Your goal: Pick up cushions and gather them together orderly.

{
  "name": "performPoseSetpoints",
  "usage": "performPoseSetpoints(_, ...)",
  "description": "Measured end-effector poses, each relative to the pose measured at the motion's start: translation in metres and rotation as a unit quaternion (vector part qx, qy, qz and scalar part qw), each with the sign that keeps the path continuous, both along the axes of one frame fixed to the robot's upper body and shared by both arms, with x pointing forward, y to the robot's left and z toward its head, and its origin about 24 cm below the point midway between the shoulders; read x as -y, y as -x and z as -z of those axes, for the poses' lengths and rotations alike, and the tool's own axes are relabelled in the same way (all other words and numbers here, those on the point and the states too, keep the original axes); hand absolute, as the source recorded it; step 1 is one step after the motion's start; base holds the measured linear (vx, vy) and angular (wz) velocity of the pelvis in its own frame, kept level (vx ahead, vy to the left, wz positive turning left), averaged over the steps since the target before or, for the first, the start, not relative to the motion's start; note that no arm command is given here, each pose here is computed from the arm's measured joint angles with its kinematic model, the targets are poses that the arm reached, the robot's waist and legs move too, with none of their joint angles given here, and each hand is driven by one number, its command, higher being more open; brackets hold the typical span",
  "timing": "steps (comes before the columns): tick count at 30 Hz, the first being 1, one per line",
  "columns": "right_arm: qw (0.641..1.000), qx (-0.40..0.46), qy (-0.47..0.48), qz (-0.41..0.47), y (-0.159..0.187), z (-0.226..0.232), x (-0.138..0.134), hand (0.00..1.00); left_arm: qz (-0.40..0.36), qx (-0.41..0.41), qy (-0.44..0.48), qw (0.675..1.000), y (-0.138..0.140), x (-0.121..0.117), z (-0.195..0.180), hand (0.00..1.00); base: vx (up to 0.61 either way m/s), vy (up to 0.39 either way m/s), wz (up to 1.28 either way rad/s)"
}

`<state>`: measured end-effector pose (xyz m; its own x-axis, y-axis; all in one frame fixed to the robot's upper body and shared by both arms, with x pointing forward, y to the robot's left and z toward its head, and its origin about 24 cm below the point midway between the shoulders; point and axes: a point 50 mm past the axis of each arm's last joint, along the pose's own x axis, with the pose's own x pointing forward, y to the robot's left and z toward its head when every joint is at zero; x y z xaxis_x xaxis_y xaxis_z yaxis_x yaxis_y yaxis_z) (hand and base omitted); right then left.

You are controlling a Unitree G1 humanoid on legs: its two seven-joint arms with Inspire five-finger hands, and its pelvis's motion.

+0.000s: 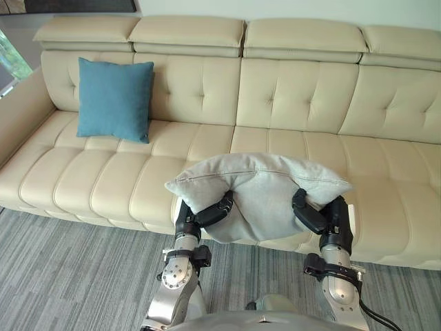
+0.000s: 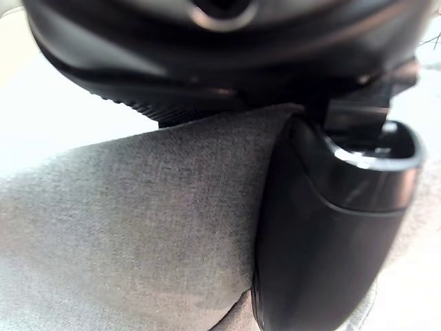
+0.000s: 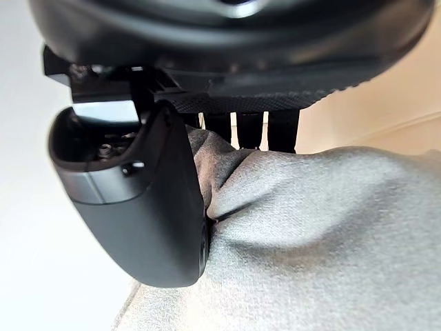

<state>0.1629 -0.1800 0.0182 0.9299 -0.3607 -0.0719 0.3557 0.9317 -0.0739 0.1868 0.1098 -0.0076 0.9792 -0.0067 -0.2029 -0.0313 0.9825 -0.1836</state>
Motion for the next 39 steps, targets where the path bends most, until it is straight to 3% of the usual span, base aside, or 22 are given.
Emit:
performPoseSetpoints(14, 0.999, -0.033, -0.01, -0.008, -0.011, 0.017, -0.008, 0.0, 0.002, -0.024, -0.02, 1.0, 0.009, -0.009, 0.009, 0.0, 0.31, 0.163, -0.45)
performPoseSetpoints(28, 0.997, -0.076, 0.015, -0.015, -0.012, 0.033, 0.004, 0.0, 0.01, -0.064, -0.013, 0.998, 0.011, 0.001, 0.025, 0.0, 0.12, -0.151, 0.12)
performPoseSetpoints(34, 0.999, -0.049, 0.014, -0.012, -0.016, 0.021, 0.003, 0.0, 0.01, -0.046, -0.015, 0.999, 0.001, 0.002, 0.019, 0.0, -0.01, 0.014, 0.19)
performPoseSetpoints(39, 1.0, -0.01, 0.014, -0.007, -0.038, 0.006, -0.001, 0.0, -0.001, 0.004, -0.04, 0.999, -0.025, 0.002, 0.0, 0.0, -0.03, 0.047, 0.11)
